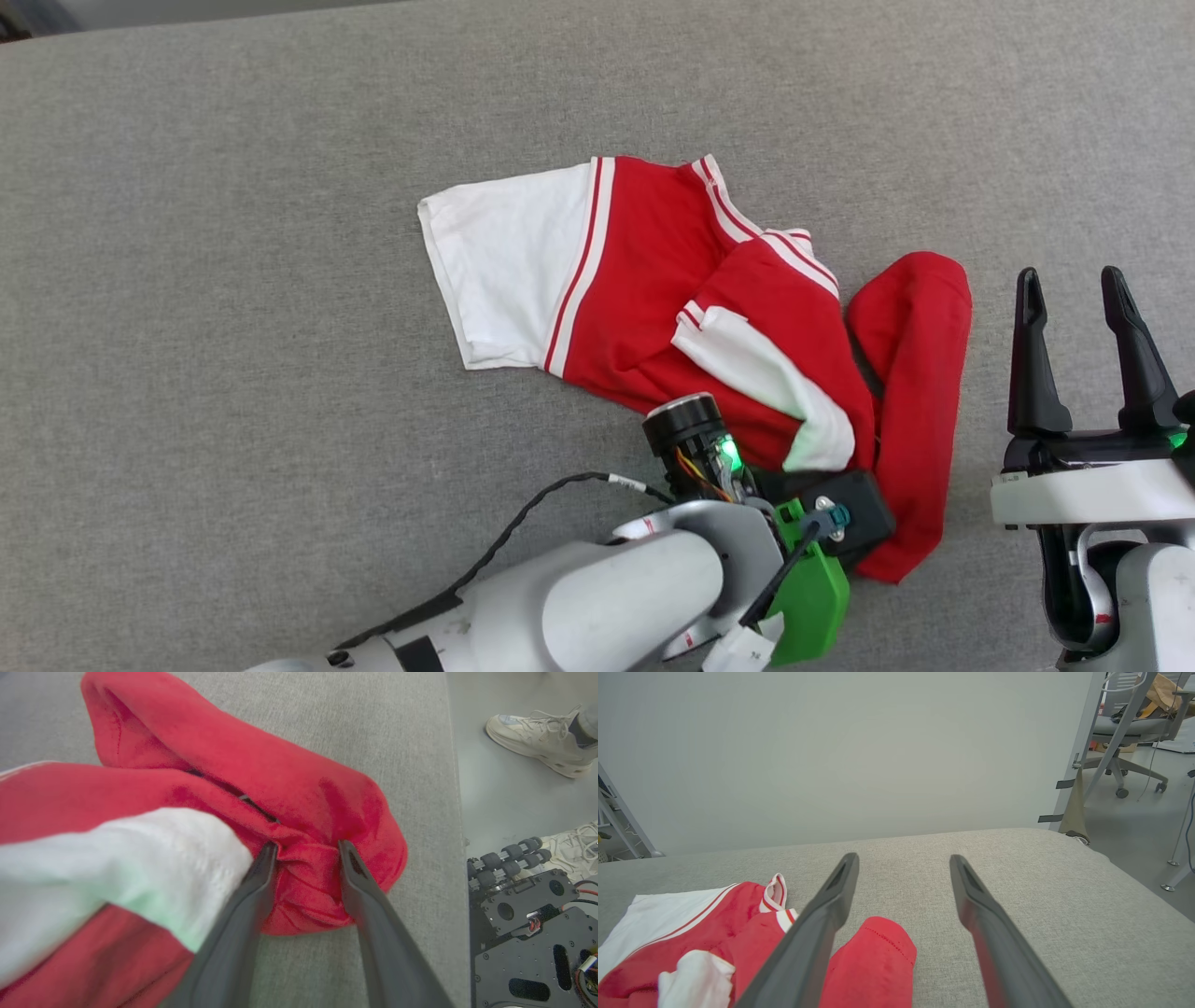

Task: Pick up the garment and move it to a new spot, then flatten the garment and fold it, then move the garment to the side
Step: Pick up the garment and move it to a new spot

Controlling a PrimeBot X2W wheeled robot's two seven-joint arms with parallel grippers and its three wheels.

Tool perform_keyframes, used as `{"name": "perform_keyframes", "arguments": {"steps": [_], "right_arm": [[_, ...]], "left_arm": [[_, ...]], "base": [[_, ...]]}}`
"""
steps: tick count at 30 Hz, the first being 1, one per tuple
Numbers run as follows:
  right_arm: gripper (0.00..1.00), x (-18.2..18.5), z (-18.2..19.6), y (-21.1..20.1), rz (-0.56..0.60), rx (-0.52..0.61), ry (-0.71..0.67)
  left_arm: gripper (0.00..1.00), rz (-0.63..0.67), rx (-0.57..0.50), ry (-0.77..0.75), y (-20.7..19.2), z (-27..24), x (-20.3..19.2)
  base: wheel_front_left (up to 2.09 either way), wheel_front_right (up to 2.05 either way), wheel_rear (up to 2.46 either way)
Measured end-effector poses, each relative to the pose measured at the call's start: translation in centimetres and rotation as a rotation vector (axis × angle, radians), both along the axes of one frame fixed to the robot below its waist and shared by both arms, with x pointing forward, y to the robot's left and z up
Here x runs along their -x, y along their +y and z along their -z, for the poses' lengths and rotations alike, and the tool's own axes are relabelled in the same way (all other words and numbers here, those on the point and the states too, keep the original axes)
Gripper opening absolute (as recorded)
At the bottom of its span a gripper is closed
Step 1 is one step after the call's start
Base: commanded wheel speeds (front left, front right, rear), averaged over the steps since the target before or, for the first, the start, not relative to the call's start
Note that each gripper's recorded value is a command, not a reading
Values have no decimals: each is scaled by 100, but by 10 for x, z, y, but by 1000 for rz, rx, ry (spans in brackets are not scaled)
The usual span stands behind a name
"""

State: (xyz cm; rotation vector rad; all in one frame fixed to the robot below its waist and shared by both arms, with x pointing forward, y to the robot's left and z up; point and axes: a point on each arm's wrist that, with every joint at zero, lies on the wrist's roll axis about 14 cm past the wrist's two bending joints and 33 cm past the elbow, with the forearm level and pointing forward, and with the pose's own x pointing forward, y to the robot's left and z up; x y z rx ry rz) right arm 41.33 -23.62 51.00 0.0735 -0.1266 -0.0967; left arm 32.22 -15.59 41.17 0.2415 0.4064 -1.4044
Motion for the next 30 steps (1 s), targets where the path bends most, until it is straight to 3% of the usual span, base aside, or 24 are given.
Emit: {"name": "perform_keyframes", "arguments": {"steps": [7,15,23,28,29,30], "right_arm": [[100,8,-9,9,-25,2,-21],[100,18,-22,25,-70,-6,-56],[100,17,-32,50,-145,-20,-87],[100,19,-36,63,-182,-26,-98],[100,20,-40,70,-202,-28,-109],[100,21,-41,71,-206,-29,-112]], "left_arm": [[100,-79,318,-152,-6,-83,-37],[100,-333,438,-335,26,-142,-80],[100,-752,482,-506,129,-179,-129],[100,-950,460,-562,194,-177,-131],[100,-1075,443,-585,235,-173,-127],[100,-1102,438,-585,244,-171,-124]], "base": [[0,0,0],[0,0,0],[0,0,0],[0,0,0],[0,0,0],[0,0,0]]}}
